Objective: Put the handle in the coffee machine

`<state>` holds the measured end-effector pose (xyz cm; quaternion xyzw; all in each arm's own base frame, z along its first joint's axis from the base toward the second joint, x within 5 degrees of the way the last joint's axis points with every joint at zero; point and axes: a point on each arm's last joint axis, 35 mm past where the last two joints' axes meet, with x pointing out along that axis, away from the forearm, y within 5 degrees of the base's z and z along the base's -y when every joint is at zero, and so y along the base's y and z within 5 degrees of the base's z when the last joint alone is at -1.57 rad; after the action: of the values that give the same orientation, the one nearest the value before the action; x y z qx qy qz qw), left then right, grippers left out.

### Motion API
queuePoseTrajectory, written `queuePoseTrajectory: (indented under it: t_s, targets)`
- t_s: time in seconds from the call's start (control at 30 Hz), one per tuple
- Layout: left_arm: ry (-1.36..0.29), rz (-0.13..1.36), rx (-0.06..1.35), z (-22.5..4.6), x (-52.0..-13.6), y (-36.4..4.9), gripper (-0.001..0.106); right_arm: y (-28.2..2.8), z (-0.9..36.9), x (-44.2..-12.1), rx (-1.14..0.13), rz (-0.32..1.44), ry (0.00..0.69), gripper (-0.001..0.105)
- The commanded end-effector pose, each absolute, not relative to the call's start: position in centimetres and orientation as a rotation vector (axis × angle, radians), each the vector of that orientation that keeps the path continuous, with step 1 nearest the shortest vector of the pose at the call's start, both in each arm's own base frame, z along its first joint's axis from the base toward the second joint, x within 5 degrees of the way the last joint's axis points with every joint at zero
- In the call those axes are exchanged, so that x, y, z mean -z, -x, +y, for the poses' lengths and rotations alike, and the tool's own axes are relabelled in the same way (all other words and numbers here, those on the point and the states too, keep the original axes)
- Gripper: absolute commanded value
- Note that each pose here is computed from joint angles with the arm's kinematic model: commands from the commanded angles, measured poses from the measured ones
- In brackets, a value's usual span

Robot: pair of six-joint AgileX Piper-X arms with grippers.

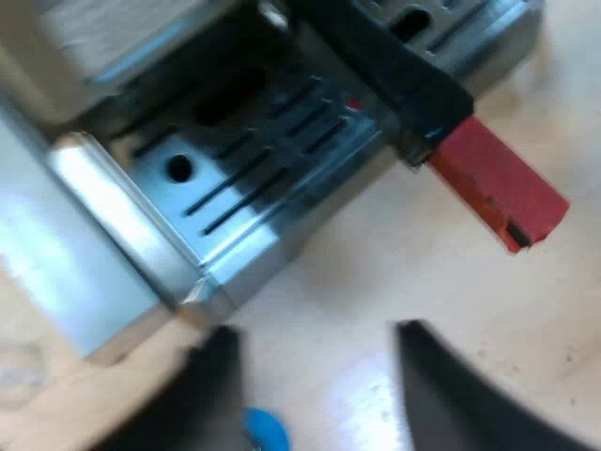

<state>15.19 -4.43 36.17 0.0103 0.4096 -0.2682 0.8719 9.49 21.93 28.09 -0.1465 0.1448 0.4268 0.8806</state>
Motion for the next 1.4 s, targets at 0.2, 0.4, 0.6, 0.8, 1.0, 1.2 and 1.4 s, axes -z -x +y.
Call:
queuePoseTrajectory:
  t_s: [0.2, 0.4, 0.6, 0.8, 1.0, 1.2, 1.4]
  targets:
    - [-0.05, 0.658, 0.409, -2.1, -39.4, -11.3, 0.098, -12.2, 20.7, -32.9, -0.924, 0.384, 0.296, 0.076]
    - [-0.021, 0.472, 0.319, -1.2, -43.3, -10.6, 0.098, -15.0, 18.1, -36.9, -0.813, 0.4, 0.328, 0.076]
    - [0.01, 0.339, 0.261, -0.7, -46.1, -10.1, 0.098, -16.9, 14.6, -39.9, -0.663, 0.421, 0.33, 0.076]
    - [0.042, 0.273, 0.222, -0.5, -48.1, -9.1, 0.098, -17.6, 10.7, -41.4, -0.504, 0.422, 0.312, 0.076]
    - [0.193, 0.286, 0.294, -0.8, -48.4, -8.8, 0.098, -17.3, 4.6, -42.0, -0.279, 0.471, 0.29, 0.076]
    - [0.186, 0.332, 0.297, -0.8, -47.9, -8.0, 0.098, -15.9, 1.2, -42.1, -0.16, 0.515, 0.282, 0.076]
    - [0.137, 0.307, 0.304, -0.9, -47.9, -6.0, 0.098, -13.2, -0.6, -42.5, -0.117, 0.513, 0.282, 0.076]
